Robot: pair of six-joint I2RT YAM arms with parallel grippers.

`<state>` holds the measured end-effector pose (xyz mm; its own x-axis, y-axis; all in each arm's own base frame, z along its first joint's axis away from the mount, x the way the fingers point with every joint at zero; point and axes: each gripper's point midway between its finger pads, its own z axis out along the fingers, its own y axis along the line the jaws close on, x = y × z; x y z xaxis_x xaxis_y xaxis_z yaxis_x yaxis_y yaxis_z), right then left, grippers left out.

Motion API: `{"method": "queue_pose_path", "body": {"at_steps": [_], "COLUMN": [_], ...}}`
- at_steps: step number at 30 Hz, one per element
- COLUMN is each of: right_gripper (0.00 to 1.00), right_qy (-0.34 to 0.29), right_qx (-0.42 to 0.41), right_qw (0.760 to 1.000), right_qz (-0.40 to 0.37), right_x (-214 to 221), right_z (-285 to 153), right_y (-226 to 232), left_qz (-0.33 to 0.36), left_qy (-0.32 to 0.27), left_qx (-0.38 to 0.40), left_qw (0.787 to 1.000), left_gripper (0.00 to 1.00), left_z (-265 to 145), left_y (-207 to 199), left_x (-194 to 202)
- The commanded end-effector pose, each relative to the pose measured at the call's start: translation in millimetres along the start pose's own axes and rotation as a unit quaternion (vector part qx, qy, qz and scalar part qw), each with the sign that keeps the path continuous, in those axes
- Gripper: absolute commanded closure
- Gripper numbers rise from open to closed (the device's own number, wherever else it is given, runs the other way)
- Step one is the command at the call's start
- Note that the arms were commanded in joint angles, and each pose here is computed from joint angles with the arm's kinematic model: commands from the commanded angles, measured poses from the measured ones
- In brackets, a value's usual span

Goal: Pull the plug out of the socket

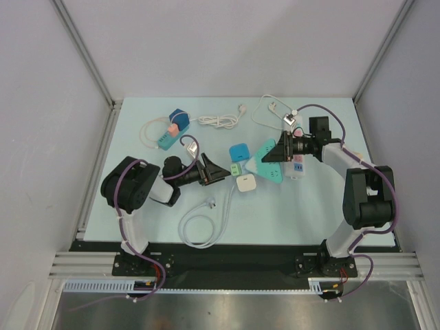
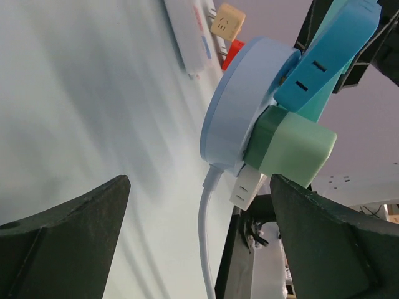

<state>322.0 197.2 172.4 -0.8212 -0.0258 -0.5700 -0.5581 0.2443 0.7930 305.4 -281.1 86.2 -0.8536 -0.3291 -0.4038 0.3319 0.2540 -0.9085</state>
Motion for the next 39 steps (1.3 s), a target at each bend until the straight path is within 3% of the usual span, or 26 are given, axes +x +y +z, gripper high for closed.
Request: {"method": "queue_pose_path", "body": {"at_steps": [1,19,20,22,23,24,26,27,31,39], "right_gripper": [1.0,1.0,1.0,1.0,1.0,1.0,1.0,1.0,1.0,1.0], "right_qy": [-0.013,-0.025,-0.027,-0.031,-0.032,-0.035,-0.039,-0.041,-0.042,-0.042], "right_qx": [-0.069,-0.074,-0.074,-0.072,-0.072,-0.069,-0.067,-0.065,-0.065,-0.083], "right_qw": [0.996,0.995,0.995,0.994,0.994,0.994,0.993,0.993,0.992,0.989], "right_qz": [-0.054,-0.064,-0.066,-0.075,-0.078,-0.083,-0.087,-0.089,-0.099,-0.115], "right_x": [-21,-30,-31,-33,-34,-36,-37,-37,-38,-44], "right_z": [-8,-20,-21,-24,-25,-26,-30,-31,-33,-36], "right_y": [43,54,55,59,61,62,64,64,69,94], "left_qz": [0.147,0.229,0.219,0.26,0.236,0.295,0.283,0.318,0.324,0.284], "left_qy": [-0.076,-0.088,-0.088,-0.1,-0.091,-0.106,-0.083,-0.097,-0.108,-0.078], "left_qx": [0.158,0.219,0.204,0.19,0.139,0.125,0.023,-0.016,-0.036,-0.001], "left_qw": [0.973,0.944,0.95,0.941,0.957,0.942,0.955,0.943,0.939,0.956], "left_gripper": [0.0,0.0,0.01,0.01,0.0,0.0,0.0,0.01,0.0,0.0], "left_z": [-7,-28,-25,-27,-19,-23,-18,-18,-31,-19], "left_y": [-85,-147,-144,-155,-137,-151,-128,-125,-143,-142], "left_x": [-39,-40,-44,-51,-55,-62,-69,-79,-86,-76]}}
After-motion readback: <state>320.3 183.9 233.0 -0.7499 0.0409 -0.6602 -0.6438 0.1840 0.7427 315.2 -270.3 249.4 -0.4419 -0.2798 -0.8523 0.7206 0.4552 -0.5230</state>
